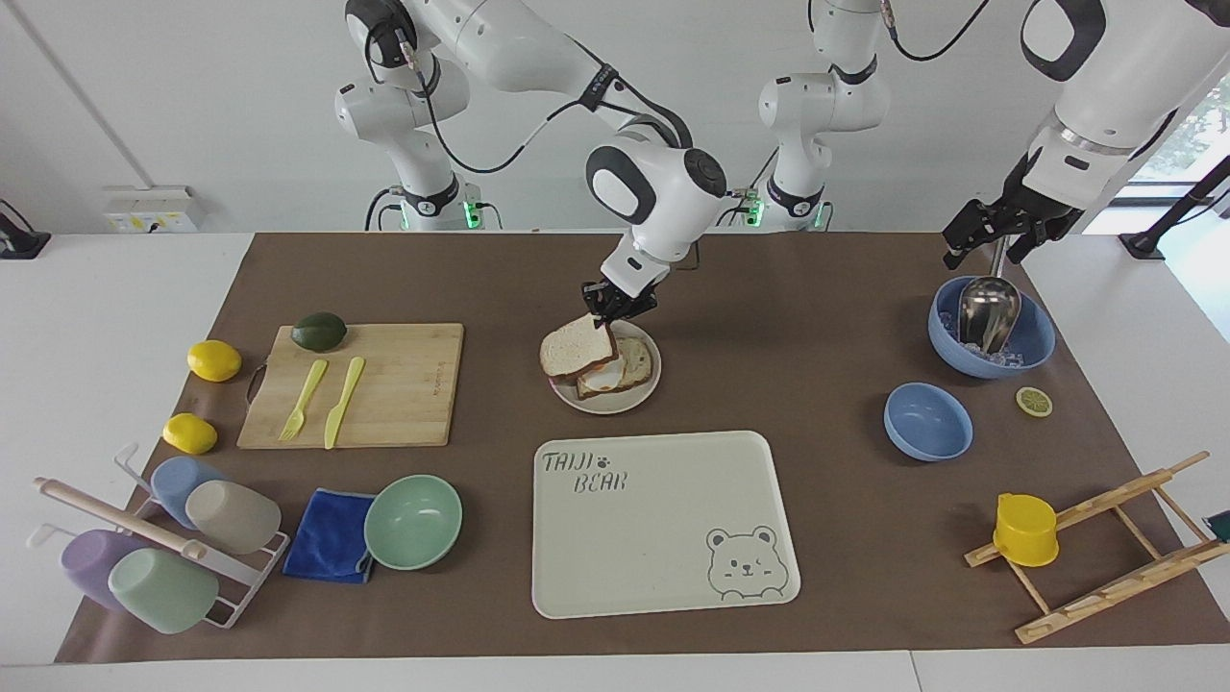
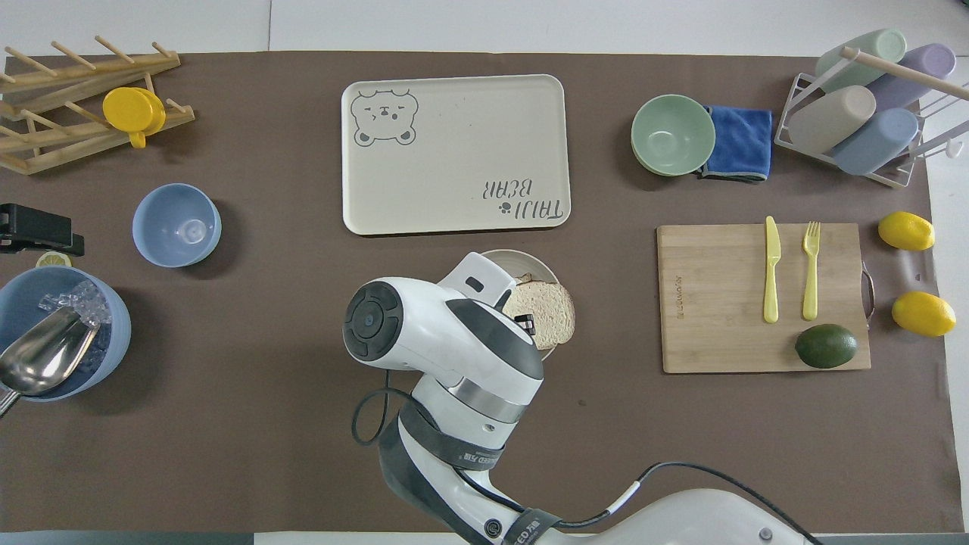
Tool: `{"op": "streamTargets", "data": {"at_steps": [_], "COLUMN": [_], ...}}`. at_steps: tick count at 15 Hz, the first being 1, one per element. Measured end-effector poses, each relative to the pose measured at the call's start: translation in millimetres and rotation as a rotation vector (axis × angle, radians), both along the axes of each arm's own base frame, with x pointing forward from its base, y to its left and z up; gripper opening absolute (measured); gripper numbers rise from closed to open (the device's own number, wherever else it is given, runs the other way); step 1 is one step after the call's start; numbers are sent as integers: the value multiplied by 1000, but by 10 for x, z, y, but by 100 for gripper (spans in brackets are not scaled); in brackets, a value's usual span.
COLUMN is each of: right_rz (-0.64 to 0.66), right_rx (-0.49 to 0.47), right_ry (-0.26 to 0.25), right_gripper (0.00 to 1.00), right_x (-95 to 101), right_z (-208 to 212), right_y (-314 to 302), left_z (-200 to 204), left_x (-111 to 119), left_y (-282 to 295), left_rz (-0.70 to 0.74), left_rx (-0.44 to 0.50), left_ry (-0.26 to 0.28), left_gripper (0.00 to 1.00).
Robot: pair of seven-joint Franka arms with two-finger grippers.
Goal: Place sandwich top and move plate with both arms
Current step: 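Carry the bread slice over the egg plate with the right gripper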
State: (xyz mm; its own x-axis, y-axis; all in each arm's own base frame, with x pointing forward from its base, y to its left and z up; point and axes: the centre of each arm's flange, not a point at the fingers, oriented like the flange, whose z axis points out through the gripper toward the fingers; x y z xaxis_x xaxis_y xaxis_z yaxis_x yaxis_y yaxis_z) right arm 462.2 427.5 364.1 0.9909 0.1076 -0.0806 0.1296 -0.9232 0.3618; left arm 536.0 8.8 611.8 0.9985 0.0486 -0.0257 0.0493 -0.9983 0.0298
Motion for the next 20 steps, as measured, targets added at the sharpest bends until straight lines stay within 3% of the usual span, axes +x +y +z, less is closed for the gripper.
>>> {"op": "streamTargets", "data": {"at_steps": [4, 16, 19, 20], "right_rz": [10, -32, -35, -39], "right_rx": [85, 209, 222, 221], "right_ry": [-43, -73, -78, -78], "right_gripper": [9, 9, 33, 33], "right_x": [67, 109, 115, 129], "right_z": [27, -126, -137, -141], "right_y": [107, 237, 241, 224], "left_z": [-3, -19, -26, -35], "left_x": [0, -10, -11, -12], "left_y": [9, 12, 12, 12], "left_rz": [2, 3, 4, 4], "left_rx": [0, 0, 0, -1], "left_ry": [0, -8, -8, -7], "left_gripper": [100, 100, 100, 100]}}
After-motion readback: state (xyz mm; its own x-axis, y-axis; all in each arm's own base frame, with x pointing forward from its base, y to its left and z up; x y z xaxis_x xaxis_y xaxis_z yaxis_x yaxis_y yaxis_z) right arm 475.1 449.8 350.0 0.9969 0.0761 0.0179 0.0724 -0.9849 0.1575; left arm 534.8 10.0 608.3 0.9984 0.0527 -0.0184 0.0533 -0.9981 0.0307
